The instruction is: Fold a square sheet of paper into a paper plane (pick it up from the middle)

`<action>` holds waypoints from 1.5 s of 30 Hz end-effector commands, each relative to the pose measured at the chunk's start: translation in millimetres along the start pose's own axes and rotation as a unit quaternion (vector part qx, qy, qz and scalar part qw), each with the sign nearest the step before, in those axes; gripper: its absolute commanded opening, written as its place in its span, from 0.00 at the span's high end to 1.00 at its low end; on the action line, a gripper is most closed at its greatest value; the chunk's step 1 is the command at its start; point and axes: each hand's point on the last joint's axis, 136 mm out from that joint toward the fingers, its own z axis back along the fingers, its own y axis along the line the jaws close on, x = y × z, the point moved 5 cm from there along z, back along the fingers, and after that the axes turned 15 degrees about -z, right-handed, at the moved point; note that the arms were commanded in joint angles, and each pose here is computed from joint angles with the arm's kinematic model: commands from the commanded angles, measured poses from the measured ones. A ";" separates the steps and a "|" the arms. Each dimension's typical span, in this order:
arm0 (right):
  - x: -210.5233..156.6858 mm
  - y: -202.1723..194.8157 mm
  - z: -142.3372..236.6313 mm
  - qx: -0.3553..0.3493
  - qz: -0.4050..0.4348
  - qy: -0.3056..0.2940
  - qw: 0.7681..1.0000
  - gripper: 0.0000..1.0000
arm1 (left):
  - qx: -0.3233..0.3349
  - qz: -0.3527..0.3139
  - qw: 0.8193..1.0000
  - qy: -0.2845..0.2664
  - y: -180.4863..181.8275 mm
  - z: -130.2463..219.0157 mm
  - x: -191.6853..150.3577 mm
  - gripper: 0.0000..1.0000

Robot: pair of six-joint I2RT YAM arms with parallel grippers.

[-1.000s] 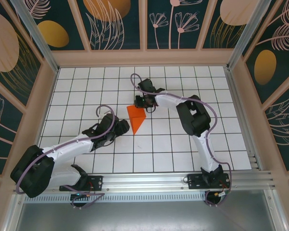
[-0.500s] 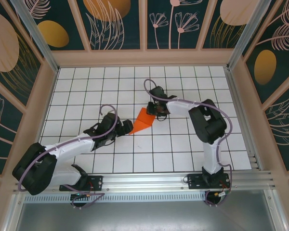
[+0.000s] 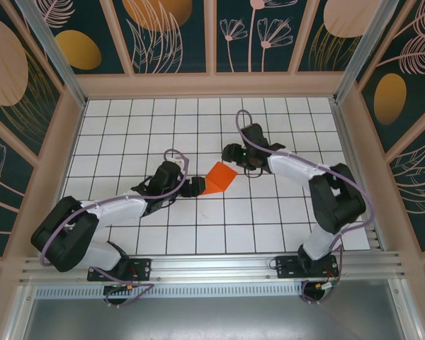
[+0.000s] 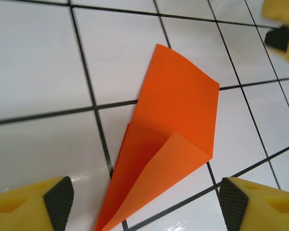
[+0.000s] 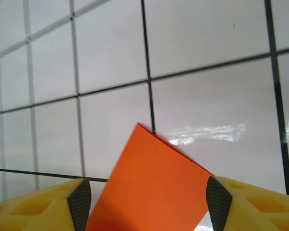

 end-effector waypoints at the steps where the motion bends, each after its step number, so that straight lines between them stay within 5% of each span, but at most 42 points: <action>1: 1.7 -6.7 13.4 0.038 -0.012 -0.003 0.999 0.32 | -0.028 -0.102 0.994 -0.030 -12.6 -7.2 21.0 0.25; 8: -9.0 -19.9 29.1 0.078 -0.017 0.000 0.997 0.27 | -0.059 -0.218 0.974 -0.022 -19.5 -13.9 18.5 0.36; 13: -14.0 -21.2 36.3 0.082 -0.009 0.006 0.997 0.23 | -0.098 -0.239 0.966 0.003 -20.0 -23.6 5.9 0.39; 25: -14.7 -13.1 51.1 0.117 0.004 -0.005 0.993 0.03 | -0.123 -0.181 0.976 0.015 -7.8 -43.5 7.5 0.61; 38: -23.5 -12.5 52.3 0.130 -0.017 0.031 0.991 0.06 | -0.182 -0.170 0.968 -0.034 -20.1 -29.7 20.9 0.93; 45: -39.2 -18.3 52.9 0.164 -0.087 0.071 0.980 0.14 | -0.185 -0.109 0.972 -0.099 -23.8 -14.1 48.5 0.98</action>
